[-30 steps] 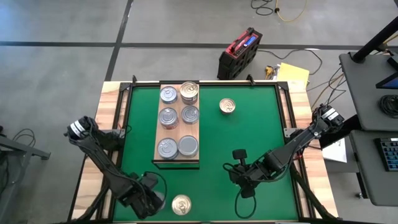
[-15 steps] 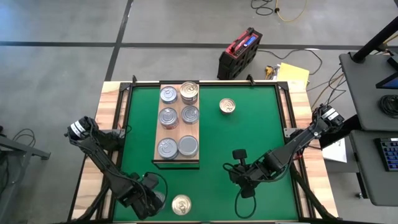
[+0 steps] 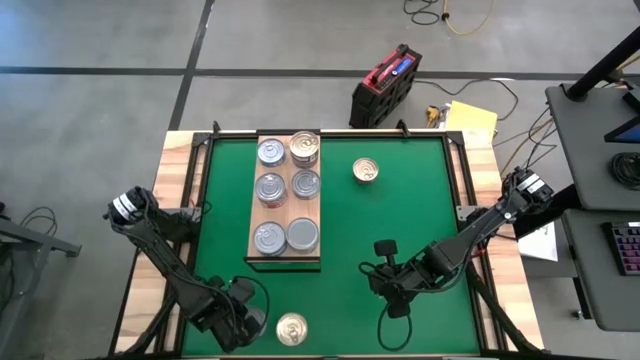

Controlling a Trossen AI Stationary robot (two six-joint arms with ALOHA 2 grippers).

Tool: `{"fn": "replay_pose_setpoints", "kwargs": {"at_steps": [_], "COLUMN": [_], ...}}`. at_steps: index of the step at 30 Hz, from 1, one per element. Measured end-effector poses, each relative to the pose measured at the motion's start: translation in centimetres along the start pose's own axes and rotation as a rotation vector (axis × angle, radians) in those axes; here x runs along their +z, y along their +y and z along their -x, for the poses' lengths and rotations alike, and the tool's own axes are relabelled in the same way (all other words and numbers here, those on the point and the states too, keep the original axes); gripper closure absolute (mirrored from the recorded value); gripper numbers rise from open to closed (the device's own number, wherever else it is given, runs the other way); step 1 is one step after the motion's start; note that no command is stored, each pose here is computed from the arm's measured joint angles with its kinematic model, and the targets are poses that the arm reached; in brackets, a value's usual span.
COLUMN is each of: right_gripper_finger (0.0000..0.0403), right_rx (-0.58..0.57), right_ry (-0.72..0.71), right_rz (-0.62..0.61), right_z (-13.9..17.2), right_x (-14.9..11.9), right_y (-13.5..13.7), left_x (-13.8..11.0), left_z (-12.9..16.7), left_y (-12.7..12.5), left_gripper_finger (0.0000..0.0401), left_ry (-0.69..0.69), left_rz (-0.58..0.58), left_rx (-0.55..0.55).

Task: Stack canned seafood by type on shelf
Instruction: Put the blue tuna can on the shelf

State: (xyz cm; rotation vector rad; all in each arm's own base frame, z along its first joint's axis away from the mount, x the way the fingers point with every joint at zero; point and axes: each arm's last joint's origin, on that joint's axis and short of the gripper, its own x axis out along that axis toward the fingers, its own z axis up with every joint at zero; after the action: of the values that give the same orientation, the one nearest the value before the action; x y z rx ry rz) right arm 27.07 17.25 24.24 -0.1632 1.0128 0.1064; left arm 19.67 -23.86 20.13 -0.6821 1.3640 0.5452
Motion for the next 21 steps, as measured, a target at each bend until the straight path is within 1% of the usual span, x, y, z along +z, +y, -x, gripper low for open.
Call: {"fn": "replay_pose_setpoints", "kwargs": {"at_steps": [11,21], "right_gripper_finger": [0.0390,0.0390], "right_rx": [-0.001,0.000], "right_ry": [0.000,-0.001], "right_rz": [0.001,0.001], "right_z": [-0.2,-0.4], "right_x": [-0.2,-0.3], "right_y": [0.0,0.0], "left_x": [0.0,0.1], "left_z": [0.8,2.1], "left_y": [-0.2,-0.1], "left_gripper_finger": [0.0400,0.0400], "left_ry": [0.004,-0.002], "left_rz": [-0.004,-0.010], "left_rx": [0.026,0.083]}}
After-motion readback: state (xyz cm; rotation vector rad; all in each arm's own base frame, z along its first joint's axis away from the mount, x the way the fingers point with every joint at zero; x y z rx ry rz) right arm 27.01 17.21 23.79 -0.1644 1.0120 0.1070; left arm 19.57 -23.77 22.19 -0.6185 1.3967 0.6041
